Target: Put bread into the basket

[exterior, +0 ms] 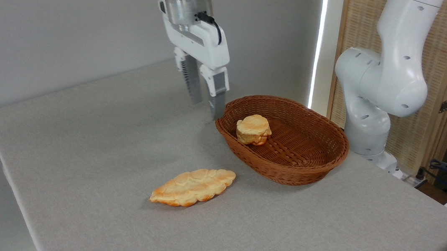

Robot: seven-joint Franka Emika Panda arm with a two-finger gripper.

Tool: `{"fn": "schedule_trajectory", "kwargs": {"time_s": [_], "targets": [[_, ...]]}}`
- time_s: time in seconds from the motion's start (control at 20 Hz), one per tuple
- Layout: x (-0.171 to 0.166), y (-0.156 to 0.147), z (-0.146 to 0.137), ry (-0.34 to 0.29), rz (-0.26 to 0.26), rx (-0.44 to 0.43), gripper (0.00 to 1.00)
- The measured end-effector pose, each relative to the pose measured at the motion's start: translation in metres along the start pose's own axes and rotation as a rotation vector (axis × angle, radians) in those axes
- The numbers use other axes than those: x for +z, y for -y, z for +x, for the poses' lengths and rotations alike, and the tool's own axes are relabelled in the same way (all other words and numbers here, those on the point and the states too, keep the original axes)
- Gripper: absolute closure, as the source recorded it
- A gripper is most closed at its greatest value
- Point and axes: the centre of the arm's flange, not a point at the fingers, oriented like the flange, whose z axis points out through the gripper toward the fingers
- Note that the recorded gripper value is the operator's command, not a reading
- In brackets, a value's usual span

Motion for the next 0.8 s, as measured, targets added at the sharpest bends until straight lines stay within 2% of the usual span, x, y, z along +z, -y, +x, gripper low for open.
{"fn": "schedule_trajectory", "kwargs": {"time_s": [0.15, 0.45, 0.8], "targets": [[-0.016, 0.031, 0.004, -0.063, 0.022, -0.043, 0.0], [-0.037, 0.08, 0.009, -0.115, 0.036, -0.111, 0.0], [-0.04, 0.117, 0.008, -0.157, -0.004, -0.181, 0.0]]}}
